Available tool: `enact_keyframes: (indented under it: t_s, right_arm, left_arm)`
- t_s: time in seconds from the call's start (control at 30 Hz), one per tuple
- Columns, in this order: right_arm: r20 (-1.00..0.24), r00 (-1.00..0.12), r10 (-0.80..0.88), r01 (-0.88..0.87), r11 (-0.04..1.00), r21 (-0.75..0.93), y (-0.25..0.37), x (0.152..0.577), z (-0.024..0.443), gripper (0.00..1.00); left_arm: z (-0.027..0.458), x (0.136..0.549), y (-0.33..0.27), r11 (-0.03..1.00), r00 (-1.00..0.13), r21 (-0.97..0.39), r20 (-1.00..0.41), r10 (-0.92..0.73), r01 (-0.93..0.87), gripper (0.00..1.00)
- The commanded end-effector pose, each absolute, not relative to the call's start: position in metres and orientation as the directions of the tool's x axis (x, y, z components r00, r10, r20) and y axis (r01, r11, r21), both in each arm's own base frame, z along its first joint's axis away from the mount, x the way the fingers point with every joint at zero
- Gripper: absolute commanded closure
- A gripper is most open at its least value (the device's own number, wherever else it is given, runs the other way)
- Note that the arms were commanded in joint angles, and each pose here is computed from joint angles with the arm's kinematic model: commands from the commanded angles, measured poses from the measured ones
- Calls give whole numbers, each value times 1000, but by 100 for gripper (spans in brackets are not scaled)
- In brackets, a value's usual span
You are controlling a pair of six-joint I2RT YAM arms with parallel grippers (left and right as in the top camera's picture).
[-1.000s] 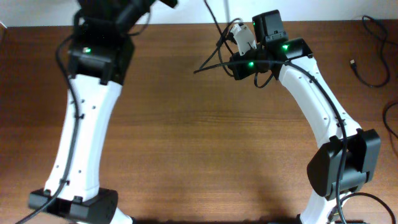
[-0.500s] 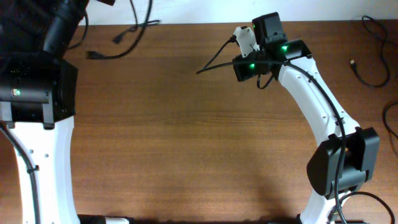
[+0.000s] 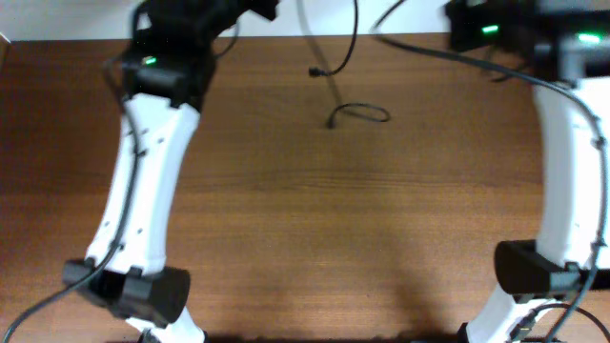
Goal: Untangle cables
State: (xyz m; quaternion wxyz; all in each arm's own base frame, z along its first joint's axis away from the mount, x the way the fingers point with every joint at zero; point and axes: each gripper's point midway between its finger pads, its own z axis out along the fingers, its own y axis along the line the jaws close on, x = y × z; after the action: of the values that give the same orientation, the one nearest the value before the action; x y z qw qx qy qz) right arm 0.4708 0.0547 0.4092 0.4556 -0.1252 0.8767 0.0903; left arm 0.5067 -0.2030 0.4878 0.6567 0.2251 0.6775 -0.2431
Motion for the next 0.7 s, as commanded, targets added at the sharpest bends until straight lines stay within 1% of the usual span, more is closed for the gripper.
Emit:
enact_keyframes:
  t_s: [0.0,0.03,0.1,0.13,0.2,0.3,0.4,0.53,0.6,0.67]
  right_arm:
    - [-851,-524,-38,-158,986,53,-4,449,444,96]
    - [-845,-535,-22,-135,989,60,-15,447,442,96]
    - [-830,-558,2,-113,991,78,-28,442,436,96]
    - [-822,-570,14,-117,988,98,-30,440,433,96]
    - [-818,-575,23,-140,982,126,-28,439,431,96]
    - [-819,-574,17,-183,972,148,-16,441,431,96]
    - [-809,-587,-14,-284,940,190,19,440,426,96]
    - [-780,-620,-91,-402,890,215,78,442,407,96]
    - [-764,-631,-136,-458,860,224,110,448,391,96]
    - [-746,-631,-213,-515,834,197,140,460,361,96]
  left_arm:
    - [600,451,-206,709,244,67,-958,-151,702,100]
    - [626,436,-198,722,302,93,-939,-165,685,100]
    - [656,414,-185,754,361,125,-920,-156,645,100]
    - [663,405,-179,771,374,149,-919,-123,620,100]
    - [659,404,-173,795,347,156,-935,-73,587,100]
    - [640,410,-174,795,279,138,-959,-41,590,100]
    - [635,413,-176,790,264,133,-964,-38,599,100]
    - [637,410,-178,781,269,138,-962,-39,609,100]
    - [638,406,-180,768,272,144,-961,-41,624,100]
    - [638,406,-180,769,274,145,-961,-41,623,100]
